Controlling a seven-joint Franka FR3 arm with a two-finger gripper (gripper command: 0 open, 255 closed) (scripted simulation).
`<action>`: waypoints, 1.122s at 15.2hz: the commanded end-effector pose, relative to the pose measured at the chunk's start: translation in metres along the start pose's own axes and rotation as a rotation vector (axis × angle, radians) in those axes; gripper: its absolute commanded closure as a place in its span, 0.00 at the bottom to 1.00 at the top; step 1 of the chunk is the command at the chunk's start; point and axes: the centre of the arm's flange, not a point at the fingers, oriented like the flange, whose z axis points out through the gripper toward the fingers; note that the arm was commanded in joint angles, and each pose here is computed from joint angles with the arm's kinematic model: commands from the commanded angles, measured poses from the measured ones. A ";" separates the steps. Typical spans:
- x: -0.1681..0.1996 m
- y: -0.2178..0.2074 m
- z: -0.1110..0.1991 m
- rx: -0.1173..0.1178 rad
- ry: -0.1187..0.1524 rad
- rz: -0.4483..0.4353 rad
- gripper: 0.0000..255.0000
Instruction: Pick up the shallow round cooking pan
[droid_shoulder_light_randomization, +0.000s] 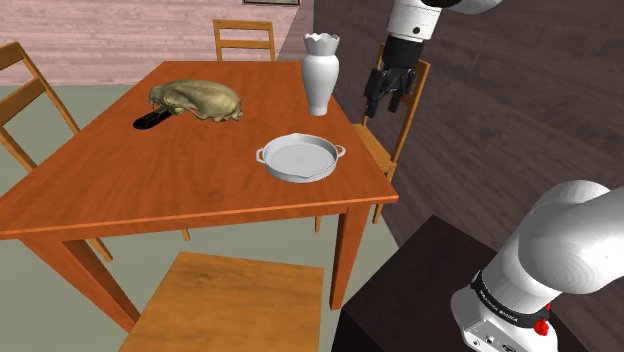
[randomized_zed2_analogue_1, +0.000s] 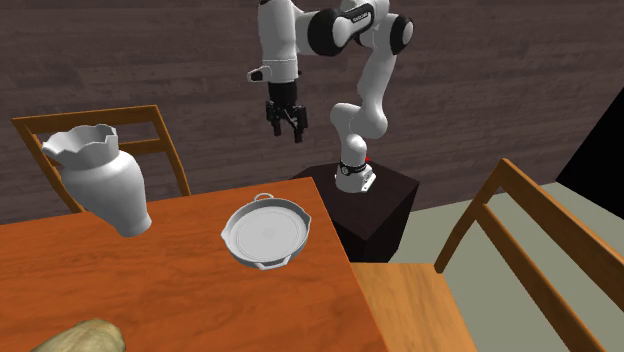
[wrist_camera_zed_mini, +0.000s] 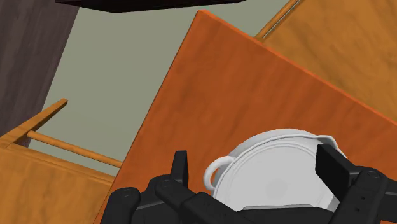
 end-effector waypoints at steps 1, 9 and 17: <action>0.022 0.002 0.020 0.006 -0.015 0.013 0.00; 0.108 0.018 0.092 0.032 -0.075 0.064 0.00; 0.150 0.029 0.147 0.045 -0.106 0.090 0.00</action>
